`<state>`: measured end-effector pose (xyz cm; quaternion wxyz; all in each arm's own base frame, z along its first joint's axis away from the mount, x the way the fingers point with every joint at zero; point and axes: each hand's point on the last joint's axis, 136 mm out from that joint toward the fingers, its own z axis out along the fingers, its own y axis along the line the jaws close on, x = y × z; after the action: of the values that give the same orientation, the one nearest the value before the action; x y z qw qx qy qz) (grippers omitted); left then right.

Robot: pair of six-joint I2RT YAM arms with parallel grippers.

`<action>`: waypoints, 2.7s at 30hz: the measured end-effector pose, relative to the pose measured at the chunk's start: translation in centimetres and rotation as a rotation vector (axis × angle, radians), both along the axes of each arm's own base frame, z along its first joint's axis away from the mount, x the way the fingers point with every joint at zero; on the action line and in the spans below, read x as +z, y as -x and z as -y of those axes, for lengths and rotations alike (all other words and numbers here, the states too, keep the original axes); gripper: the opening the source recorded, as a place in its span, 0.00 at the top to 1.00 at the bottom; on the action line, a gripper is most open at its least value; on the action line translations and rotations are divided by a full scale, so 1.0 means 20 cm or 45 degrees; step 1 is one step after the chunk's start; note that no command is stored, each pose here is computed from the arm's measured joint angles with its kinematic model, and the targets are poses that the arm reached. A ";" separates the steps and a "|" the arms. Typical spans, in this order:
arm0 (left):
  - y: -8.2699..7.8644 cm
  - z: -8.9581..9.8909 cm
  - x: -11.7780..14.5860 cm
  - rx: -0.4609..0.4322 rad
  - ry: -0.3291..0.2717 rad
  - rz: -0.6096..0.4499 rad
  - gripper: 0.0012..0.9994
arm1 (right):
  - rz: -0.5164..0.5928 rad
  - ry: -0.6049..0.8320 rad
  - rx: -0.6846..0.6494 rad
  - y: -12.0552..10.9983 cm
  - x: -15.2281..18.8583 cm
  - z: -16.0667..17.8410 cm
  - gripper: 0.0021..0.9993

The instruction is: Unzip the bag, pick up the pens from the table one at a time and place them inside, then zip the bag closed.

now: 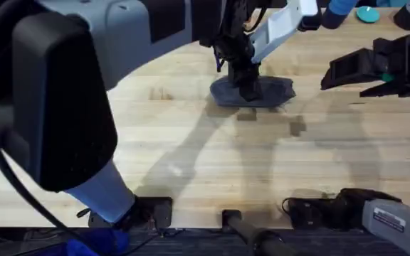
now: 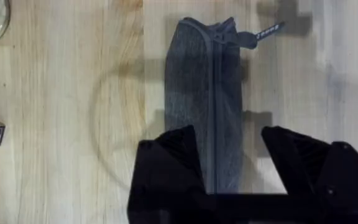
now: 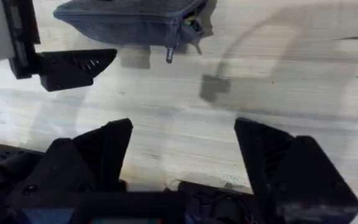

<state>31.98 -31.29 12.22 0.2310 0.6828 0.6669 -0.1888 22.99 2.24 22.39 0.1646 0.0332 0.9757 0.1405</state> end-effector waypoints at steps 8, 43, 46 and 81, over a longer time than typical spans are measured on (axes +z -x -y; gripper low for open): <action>0.00 0.00 -0.01 0.000 -0.004 -0.008 0.39 | 0.000 0.000 0.000 0.00 0.00 0.00 0.00; -0.01 0.00 -0.06 -0.001 -0.019 -0.016 0.96 | -0.077 -0.217 0.013 -0.07 -0.14 -0.12 0.00; -0.01 0.00 -0.06 -0.001 -0.019 -0.016 0.96 | -0.122 -0.241 0.007 -0.07 -0.24 -0.13 0.00; -0.01 0.00 -0.06 -0.001 -0.022 -0.020 0.96 | -0.175 -0.484 0.036 -0.39 -0.55 -0.23 0.16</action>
<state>32.17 -31.32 10.98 0.2200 0.6835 0.6700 -0.1885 30.75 6.91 11.47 0.0864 0.0594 0.9410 0.3217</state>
